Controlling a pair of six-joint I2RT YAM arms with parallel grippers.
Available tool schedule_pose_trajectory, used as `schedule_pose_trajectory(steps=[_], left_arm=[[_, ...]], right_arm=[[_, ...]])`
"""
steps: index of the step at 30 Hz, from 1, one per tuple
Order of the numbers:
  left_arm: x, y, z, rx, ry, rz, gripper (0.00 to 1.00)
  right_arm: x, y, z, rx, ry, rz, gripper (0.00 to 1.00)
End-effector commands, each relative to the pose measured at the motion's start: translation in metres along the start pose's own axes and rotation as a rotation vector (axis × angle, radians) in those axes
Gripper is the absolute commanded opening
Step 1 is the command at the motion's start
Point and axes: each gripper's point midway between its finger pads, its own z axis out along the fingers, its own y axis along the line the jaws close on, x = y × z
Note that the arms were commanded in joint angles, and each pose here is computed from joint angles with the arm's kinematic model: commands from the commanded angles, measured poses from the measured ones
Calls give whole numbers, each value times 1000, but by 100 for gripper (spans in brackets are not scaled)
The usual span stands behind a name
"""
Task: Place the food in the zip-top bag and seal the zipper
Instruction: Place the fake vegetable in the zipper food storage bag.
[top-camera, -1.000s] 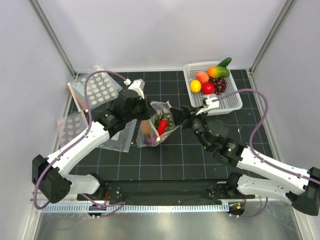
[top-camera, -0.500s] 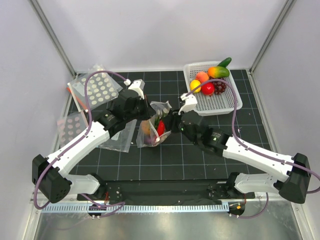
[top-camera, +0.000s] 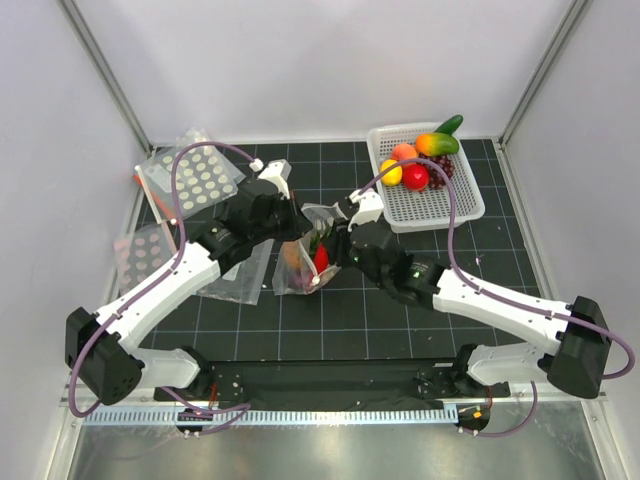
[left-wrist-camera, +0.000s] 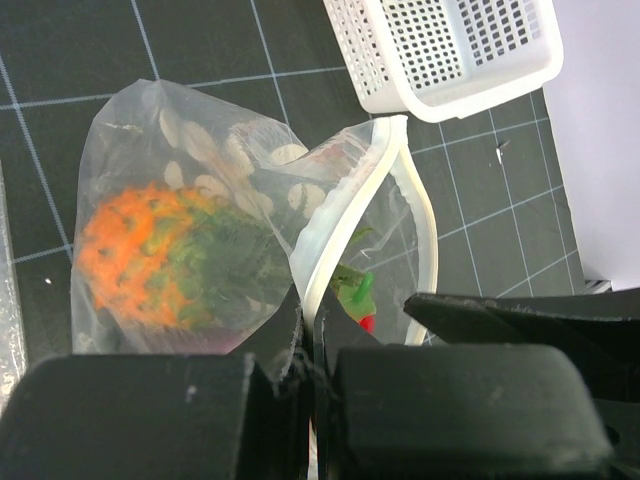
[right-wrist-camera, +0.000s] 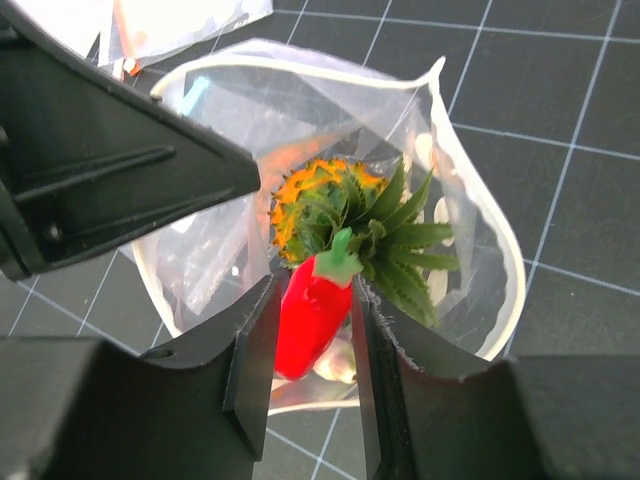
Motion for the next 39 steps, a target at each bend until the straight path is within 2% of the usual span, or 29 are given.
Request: schedule_pose_trajectory(steps=[1,5,11,16,17,18,21,22,32,39], left_arm=[[-13,-11,-4,36,-28,1,0],[-14,-10,-4,34,-32,2,0],[-15,-10,-6,34,-37,2,0],[-15,-10,-6,31,-39,3,0],[-15,-9,-6,30,-38,5,0],[-14,-9,-7,29,-36,5,0],[-18,-3,-8,-8,-58,2,0],[-19,-1,-9,-16,-62,0,1],[-29,25,-15,-78,-104,-77,0],[-38,22,-30,-50,-166,-81,0]], right_arm=[[-30,6,2,10,-95,12,43],[-28,-1,12,29,-74,16,48],[-17,1,29,-14,-16,58,46],[-11,7,33,-37,12,61,29],[-10,9,31,-53,14,64,24],[-9,9,31,-58,13,69,15],[-11,11,25,-94,-10,82,2],[-17,15,23,-113,-39,92,1],[-8,11,13,-178,-111,213,1],[18,21,27,-227,-46,272,1]])
